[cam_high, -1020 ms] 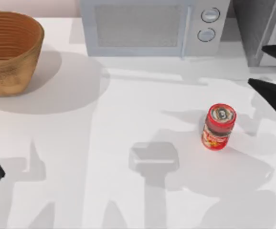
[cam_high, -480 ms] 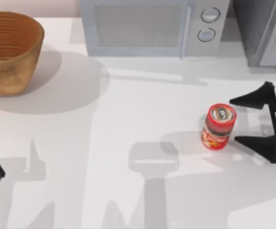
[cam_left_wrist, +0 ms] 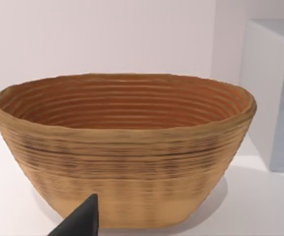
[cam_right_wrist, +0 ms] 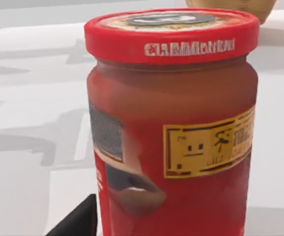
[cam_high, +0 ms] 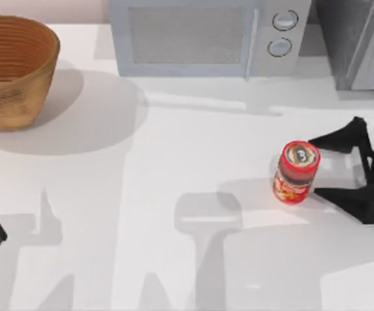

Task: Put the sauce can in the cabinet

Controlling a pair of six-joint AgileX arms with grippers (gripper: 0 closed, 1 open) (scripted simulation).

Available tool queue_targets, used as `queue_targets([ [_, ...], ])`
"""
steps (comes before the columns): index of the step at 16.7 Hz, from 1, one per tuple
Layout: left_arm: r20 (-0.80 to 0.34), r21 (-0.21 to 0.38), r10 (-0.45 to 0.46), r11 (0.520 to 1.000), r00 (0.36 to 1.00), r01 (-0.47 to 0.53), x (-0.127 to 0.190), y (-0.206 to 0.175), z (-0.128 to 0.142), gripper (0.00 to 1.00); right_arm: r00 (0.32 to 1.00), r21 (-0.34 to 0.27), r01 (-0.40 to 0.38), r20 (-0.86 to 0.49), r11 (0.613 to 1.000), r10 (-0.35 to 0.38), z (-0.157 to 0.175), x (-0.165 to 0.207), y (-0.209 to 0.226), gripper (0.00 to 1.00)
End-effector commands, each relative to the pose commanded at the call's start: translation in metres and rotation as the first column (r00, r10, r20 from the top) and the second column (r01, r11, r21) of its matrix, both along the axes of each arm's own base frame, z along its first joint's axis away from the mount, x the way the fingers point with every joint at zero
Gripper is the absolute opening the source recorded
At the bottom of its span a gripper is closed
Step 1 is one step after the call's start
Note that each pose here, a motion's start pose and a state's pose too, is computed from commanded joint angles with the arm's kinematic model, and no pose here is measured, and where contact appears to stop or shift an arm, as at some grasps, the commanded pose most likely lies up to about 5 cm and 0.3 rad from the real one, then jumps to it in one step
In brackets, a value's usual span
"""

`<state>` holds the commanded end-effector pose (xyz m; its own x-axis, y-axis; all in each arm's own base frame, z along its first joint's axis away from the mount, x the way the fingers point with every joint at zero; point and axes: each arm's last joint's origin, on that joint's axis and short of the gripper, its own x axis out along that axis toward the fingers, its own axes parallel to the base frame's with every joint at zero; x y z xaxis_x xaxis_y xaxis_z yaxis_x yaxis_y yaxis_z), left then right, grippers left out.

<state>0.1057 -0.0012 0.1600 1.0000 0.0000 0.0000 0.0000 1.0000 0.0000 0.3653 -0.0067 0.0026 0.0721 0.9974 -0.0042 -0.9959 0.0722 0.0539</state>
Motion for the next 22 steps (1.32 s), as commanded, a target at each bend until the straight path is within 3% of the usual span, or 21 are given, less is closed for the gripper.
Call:
queue_targets([
  [6,0.0,0.0,0.0,1.0,1.0,0.0,0.0,0.0,0.0,1.0,0.997,-0.004,-0.064,0.042,0.998,0.064,0.004,0.002,0.018,1.0],
  [22,0.0,0.0,0.0,1.0,1.0,0.0,0.0,0.0,0.0,1.0,0.997,0.006,-0.062,0.042,0.998,0.062,0.004,-0.009,0.062,1.0],
])
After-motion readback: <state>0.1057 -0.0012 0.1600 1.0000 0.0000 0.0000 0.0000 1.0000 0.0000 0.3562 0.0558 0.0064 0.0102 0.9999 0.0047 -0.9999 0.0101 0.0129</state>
